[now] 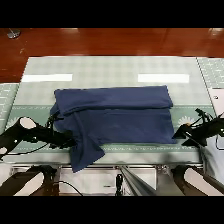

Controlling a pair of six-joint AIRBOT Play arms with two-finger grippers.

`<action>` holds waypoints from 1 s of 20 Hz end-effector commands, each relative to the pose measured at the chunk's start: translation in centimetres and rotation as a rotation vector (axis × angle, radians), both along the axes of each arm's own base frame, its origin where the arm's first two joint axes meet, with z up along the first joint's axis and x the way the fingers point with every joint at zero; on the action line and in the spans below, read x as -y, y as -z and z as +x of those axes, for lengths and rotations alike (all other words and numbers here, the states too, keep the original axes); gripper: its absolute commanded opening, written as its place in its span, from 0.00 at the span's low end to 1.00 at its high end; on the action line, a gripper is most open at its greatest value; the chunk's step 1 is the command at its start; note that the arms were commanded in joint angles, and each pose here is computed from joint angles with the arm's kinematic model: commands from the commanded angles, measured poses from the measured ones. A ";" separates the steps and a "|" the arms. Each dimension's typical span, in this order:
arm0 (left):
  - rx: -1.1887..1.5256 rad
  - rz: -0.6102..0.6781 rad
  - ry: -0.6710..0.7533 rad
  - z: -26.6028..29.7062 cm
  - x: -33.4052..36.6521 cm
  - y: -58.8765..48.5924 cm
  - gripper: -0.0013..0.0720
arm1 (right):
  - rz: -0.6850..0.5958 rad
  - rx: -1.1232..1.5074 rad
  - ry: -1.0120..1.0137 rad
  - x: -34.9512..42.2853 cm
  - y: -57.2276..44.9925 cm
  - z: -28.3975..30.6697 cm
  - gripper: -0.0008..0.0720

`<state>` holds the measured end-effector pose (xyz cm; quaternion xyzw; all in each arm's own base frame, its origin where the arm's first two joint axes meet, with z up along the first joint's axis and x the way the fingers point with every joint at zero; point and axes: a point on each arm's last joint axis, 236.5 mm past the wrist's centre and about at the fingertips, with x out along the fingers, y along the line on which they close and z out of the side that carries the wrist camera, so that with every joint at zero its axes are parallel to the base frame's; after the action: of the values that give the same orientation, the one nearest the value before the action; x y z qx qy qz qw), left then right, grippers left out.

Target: Fold the shirts.

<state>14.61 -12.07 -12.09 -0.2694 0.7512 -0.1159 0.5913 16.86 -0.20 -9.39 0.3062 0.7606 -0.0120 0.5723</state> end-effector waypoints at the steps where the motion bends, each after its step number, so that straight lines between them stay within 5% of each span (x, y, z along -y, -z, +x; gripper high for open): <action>1: 0.013 -0.007 -0.017 0.5 0.2 -0.1 0.06 | 0.064 0.049 0.015 -1.8 1.1 2.1 0.88; 5: 0.011 -0.018 -0.008 0.5 0.4 -0.4 0.07 | 0.130 0.101 0.031 -3.0 1.2 3.7 0.84; 6: 0.012 -0.021 -0.004 0.7 0.4 -0.6 0.06 | 0.132 0.111 0.019 -3.0 1.1 3.8 0.70; 8: 0.030 -0.025 0.002 1.5 0.5 -1.2 0.06 | 0.152 0.166 -0.007 -3.2 0.5 4.8 0.04; 12: 0.158 -0.044 0.034 6.1 -0.4 -5.0 0.06 | 0.135 0.261 -0.035 -1.9 -2.3 8.3 0.05; 15: 0.314 -0.004 -0.070 12.3 -3.7 -8.4 0.06 | 0.096 0.369 -0.015 -0.1 -5.2 13.2 0.05; 20: 0.367 -0.008 -0.123 21.4 -4.7 -8.7 0.06 | 0.197 0.539 0.148 0.3 -6.6 22.5 0.05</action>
<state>31.04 -8.08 -3.85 -0.2781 0.6327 -0.1337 0.7103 34.17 -0.37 -4.23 0.3633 0.6100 0.0880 0.6987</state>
